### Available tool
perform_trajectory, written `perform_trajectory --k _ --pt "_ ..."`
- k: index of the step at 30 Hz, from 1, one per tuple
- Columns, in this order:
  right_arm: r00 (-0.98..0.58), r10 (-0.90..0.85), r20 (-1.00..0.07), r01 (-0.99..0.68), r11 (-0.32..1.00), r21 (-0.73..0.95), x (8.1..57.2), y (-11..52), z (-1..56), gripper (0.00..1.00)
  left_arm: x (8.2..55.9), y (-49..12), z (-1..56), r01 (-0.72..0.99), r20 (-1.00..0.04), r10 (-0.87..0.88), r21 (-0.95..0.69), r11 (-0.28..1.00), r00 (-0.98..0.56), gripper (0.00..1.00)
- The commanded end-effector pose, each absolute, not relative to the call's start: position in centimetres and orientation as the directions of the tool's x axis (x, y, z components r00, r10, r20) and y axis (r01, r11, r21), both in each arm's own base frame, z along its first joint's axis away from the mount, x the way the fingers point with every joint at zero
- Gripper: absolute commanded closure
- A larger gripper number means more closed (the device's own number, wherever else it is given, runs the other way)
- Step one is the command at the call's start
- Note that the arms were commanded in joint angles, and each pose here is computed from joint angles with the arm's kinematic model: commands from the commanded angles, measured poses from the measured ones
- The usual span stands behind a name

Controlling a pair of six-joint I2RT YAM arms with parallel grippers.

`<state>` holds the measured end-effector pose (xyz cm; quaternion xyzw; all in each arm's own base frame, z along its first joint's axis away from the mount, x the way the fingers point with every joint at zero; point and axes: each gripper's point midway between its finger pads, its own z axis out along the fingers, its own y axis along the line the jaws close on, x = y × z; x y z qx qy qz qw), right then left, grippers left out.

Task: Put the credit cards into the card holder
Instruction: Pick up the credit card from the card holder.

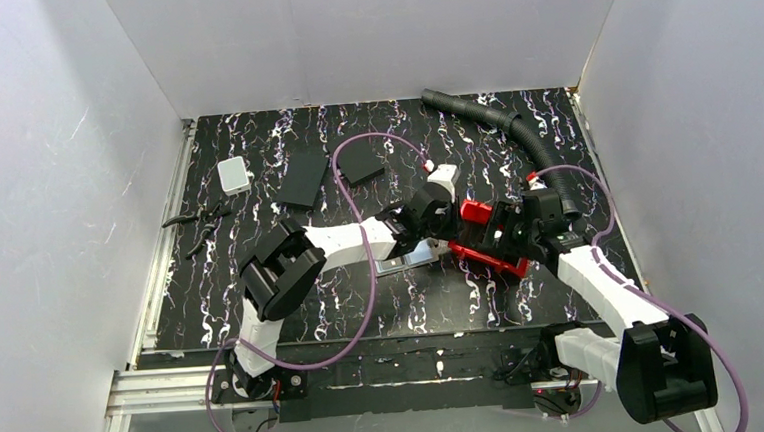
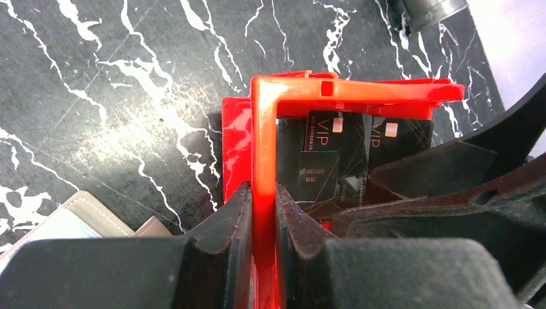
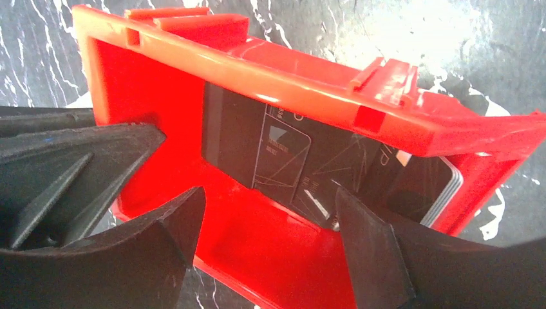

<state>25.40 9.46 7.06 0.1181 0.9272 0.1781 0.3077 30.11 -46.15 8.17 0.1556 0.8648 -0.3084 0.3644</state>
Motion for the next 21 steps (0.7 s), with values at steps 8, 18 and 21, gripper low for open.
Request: perform_trajectory --k 8,18,21 --pt "-0.672 0.425 -0.606 0.068 0.850 0.522 28.7 11.4 7.5 0.38 30.5 -47.3 15.0 0.545 -0.809 -0.117 -0.486 0.684 -0.576 1.00" --pt "-0.649 0.427 -0.630 0.014 0.835 0.551 29.9 12.2 8.0 0.49 29.5 -48.0 15.5 0.582 -0.825 -0.101 -0.472 0.662 -0.555 1.00" --pt "-0.642 0.429 -0.636 0.004 0.831 0.556 30.1 12.3 8.1 0.52 29.4 -48.0 15.5 0.586 -0.827 -0.100 -0.472 0.659 -0.553 1.00"
